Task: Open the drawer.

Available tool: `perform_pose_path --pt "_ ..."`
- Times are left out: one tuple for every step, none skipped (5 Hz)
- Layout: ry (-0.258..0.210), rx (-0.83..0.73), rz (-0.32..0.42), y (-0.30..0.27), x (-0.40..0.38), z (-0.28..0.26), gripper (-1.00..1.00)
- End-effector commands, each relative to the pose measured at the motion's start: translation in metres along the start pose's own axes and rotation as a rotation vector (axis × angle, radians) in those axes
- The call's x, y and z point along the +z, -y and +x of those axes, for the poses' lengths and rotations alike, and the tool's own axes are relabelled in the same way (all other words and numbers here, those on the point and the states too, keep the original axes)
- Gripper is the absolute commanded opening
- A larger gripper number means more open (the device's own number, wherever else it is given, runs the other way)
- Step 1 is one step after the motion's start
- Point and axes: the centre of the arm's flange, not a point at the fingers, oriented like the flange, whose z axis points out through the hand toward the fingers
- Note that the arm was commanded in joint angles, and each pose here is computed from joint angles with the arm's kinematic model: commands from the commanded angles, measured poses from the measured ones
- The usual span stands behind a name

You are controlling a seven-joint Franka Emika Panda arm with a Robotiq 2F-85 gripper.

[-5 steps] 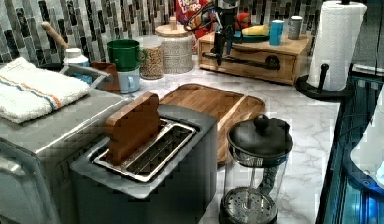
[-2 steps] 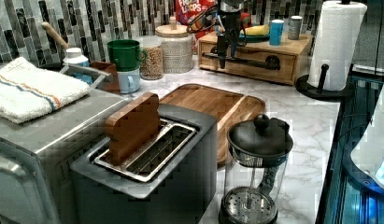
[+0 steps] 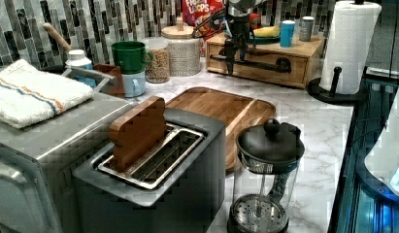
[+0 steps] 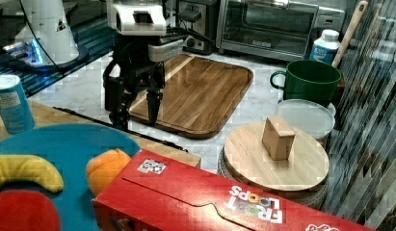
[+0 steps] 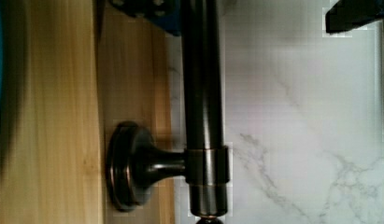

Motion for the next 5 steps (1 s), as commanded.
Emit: perform_pose_path --pt "-0.024 -0.042 0.071 0.091 -0.020 0.016 1.00" --pt "-0.011 -0.106 0.064 0.121 -0.020 0.014 1.00" --pt "0.031 -0.122 0.105 0.144 -0.022 0.013 1.00" --pt "0.060 -0.117 0.148 0.168 -0.027 0.012 1.00" --pt "0.051 -0.117 0.158 0.187 -0.026 0.011 1.00"
